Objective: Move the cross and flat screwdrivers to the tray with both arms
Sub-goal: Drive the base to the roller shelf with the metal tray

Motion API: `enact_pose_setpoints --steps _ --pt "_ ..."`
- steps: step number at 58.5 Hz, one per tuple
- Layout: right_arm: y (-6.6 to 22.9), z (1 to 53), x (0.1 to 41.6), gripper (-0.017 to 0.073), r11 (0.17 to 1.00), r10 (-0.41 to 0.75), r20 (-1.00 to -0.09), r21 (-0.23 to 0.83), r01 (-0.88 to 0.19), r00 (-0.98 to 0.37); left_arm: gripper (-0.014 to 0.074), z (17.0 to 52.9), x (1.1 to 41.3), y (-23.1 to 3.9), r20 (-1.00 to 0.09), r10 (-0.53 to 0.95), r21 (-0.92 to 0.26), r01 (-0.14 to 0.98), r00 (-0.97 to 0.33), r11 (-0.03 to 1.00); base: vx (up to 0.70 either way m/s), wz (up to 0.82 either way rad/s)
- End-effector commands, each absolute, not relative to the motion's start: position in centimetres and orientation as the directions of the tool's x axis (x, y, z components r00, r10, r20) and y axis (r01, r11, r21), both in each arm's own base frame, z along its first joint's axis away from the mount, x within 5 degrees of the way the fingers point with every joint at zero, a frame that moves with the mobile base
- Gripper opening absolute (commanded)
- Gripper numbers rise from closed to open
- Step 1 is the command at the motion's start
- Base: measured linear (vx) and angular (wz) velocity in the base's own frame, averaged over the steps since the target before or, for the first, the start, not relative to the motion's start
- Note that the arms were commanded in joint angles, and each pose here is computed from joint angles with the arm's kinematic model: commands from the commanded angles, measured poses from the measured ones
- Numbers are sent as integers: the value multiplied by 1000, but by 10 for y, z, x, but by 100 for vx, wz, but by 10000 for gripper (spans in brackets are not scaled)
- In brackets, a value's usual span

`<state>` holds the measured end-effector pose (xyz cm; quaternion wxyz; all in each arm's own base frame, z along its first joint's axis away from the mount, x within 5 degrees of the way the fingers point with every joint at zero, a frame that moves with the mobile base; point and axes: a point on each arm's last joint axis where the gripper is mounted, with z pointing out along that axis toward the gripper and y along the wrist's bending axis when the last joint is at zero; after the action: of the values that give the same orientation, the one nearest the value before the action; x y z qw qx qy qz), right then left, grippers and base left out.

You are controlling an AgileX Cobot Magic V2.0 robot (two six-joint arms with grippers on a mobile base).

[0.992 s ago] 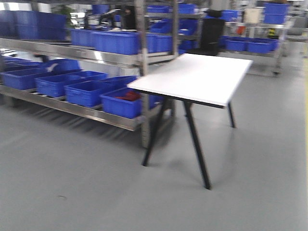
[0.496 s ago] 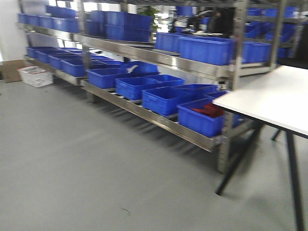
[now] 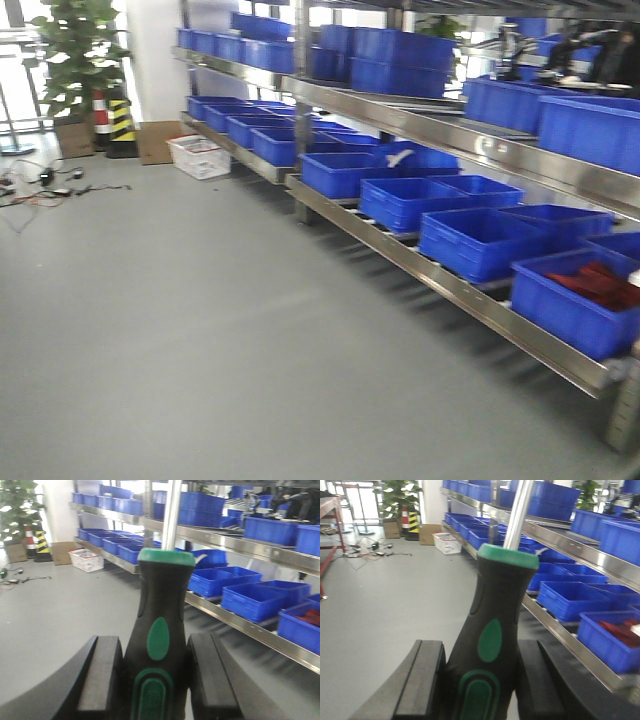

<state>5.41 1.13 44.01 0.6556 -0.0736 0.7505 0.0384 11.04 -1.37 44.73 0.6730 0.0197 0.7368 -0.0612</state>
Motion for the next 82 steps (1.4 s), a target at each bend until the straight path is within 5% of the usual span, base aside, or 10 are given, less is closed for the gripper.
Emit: enact_pose_setpoints --steps 1,43,82 --pt "10 456 54 -8 988 -51 -999 -48 -145 -18 -3 463 108 -14 -997 -70 -67 126 21 990 51 45" --pt "10 456 54 -8 988 -51 -999 -48 -146 -19 -3 463 108 -14 -997 -70 -67 126 21 990 54 39" --pt "10 456 54 -8 988 -50 -999 -47 -146 -15 -3 463 108 -14 -997 -70 -67 126 21 990 59 0"
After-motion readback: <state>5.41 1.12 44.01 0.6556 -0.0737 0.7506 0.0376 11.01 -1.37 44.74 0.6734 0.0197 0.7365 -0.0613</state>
